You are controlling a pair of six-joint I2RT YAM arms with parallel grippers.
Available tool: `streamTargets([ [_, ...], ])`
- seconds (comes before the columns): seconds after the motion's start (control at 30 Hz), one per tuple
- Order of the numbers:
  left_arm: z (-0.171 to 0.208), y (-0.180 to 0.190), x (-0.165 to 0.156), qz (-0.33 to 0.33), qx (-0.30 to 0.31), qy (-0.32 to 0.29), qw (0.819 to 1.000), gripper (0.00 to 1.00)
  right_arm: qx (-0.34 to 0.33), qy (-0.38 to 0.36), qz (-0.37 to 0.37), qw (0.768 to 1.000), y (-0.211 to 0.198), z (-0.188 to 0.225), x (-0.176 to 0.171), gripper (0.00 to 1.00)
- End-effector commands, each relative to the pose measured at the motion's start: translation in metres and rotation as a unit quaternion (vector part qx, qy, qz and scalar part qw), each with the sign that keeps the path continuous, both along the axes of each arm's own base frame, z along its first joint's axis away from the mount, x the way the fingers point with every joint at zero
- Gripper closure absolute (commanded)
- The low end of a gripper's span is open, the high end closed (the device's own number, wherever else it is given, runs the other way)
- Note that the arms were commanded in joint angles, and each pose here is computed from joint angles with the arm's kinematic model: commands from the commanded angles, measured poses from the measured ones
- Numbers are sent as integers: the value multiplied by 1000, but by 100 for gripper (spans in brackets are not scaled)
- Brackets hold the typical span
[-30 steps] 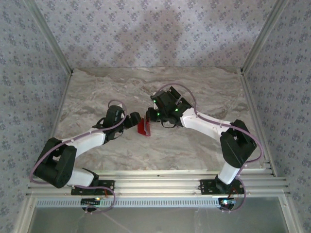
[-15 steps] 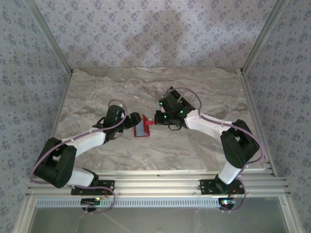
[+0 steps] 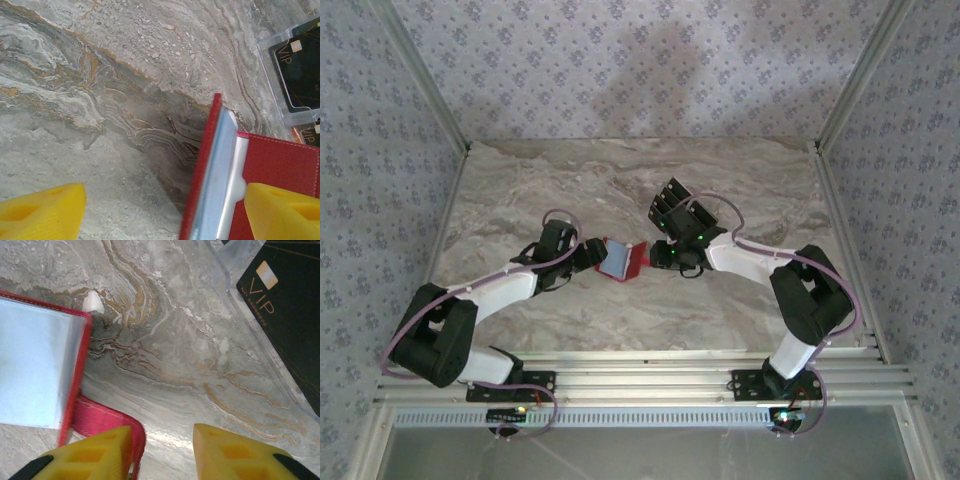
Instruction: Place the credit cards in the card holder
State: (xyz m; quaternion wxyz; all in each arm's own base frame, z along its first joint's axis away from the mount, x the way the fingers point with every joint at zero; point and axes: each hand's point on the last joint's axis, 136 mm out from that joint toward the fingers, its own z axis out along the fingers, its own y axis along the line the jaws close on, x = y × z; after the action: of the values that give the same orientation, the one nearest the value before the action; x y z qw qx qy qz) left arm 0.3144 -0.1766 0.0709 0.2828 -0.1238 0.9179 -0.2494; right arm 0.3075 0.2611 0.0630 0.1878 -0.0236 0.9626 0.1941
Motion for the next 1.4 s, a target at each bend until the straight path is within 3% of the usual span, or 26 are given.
streamTargets([
  [0.0,2,-3,2,-8,12,-2,1000,17,-13,-19,9,1000,-7,19,-3,59],
  [0.5,3,-26,1,-37,2,-2,999,18,50,-92,40,994,35,104,3,61],
  [0.97,-9,-107,-20,-125,20,17,992,20,59,-101,-17,993,-12,111,16,61],
  [1.37,-52,-119,-53,-128,120,80,981,22,72,-72,-17,995,-17,89,20,61],
])
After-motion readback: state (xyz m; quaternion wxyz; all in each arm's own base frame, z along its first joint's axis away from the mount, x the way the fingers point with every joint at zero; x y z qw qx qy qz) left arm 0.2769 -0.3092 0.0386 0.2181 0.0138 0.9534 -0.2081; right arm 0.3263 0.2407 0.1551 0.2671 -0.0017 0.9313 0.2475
